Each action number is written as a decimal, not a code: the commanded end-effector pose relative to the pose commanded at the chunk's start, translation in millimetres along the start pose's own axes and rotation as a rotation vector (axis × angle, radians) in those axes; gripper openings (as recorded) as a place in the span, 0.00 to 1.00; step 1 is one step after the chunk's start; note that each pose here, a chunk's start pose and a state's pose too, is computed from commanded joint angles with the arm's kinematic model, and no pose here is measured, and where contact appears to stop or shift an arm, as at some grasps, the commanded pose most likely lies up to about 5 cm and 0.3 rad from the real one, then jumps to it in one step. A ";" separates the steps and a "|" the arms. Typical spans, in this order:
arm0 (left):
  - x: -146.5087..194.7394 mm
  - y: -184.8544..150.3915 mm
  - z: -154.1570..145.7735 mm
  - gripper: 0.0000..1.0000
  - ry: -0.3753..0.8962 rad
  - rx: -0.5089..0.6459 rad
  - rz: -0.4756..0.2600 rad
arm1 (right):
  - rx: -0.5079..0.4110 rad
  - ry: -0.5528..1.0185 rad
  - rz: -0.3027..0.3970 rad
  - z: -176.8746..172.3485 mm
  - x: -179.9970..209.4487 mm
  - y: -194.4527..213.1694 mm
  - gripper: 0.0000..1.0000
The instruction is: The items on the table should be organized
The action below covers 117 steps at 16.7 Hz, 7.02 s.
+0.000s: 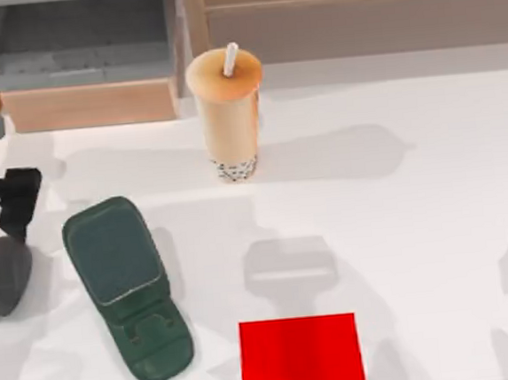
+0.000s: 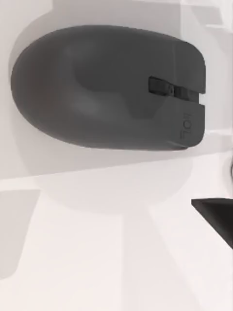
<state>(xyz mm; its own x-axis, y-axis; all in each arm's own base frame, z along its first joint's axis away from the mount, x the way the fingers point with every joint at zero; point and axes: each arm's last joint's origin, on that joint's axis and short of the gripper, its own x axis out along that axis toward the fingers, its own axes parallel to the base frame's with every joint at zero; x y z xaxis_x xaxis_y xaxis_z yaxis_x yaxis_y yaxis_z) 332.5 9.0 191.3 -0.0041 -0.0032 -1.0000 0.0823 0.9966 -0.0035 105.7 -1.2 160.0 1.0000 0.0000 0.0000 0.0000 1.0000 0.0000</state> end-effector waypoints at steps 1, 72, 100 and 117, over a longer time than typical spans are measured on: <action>4.5 0.3 0.1 1.00 0.004 -0.001 0.000 | 0.000 0.000 0.000 0.0 0.0 0.0 1.00; -77.3 -213.4 -3.7 0.00 -0.452 1.725 0.165 | 0.000 0.000 0.000 0.0 0.0 0.0 1.00; 59.1 -318.2 -117.6 0.00 -0.002 3.076 -0.034 | 0.000 0.000 0.000 0.0 0.0 0.0 1.00; 59.1 -318.2 -117.6 1.00 -0.002 3.076 -0.034 | 0.000 0.000 0.000 0.0 0.0 0.0 1.00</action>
<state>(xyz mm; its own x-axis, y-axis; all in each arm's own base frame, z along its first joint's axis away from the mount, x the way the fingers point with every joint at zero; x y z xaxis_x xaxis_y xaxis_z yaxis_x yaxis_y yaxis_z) 188.8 -298.6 133.8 -0.0266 -0.0032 -0.9996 -0.0170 -0.9998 0.0036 105.7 -1.2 160.0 1.0000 0.0000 0.0000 0.0000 1.0000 0.0000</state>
